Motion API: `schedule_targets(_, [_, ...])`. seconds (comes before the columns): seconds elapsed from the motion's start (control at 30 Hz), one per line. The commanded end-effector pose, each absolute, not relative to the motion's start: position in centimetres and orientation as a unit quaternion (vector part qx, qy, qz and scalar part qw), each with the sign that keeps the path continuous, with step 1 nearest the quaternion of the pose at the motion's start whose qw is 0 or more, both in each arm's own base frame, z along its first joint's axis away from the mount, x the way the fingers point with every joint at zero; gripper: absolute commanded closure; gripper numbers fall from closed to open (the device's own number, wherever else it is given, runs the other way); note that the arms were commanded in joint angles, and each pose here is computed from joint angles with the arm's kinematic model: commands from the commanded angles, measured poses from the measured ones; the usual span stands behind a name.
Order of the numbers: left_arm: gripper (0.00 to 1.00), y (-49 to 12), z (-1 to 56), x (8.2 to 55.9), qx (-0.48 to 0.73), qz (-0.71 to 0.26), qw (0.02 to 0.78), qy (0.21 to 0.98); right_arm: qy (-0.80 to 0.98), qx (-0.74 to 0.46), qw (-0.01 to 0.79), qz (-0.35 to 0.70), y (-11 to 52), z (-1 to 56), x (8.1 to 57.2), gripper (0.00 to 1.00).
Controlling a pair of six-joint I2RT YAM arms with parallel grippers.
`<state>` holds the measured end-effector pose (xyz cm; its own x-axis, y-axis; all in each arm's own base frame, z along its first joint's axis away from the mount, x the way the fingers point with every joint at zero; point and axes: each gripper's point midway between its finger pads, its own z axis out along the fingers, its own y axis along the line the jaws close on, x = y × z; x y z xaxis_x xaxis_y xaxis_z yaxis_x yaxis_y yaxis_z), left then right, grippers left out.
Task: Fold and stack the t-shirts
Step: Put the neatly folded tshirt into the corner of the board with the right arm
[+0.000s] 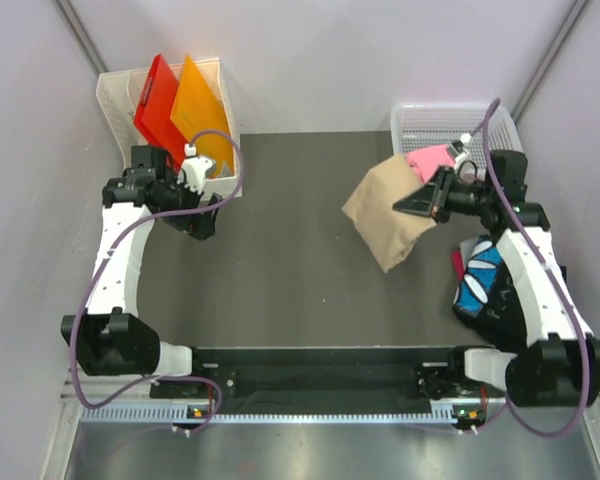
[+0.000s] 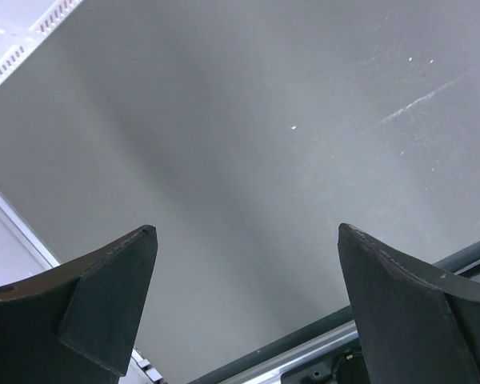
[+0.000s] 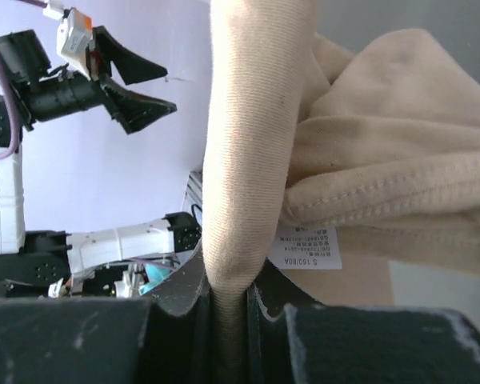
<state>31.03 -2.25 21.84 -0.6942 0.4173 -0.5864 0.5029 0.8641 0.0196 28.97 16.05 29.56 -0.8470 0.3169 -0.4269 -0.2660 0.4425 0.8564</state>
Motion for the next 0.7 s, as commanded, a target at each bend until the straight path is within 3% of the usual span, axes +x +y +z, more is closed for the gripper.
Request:
schedule_targets(0.0, [0.01,-2.2,21.2,31.4,0.266,-0.079,0.288,0.917,0.816,0.047,0.307,0.488,13.9,30.5,26.2,1.00])
schedule_targets(0.23, [0.01,-2.0,19.9,33.3,0.283,-0.086,0.269,0.917,0.824,0.143,0.375,0.400,9.5,30.9,24.2,1.00])
schedule_targets(0.67, [0.01,-1.3,17.8,34.7,0.314,-0.102,0.251,0.910,0.833,0.332,0.400,0.188,-0.2,27.9,22.2,1.00])
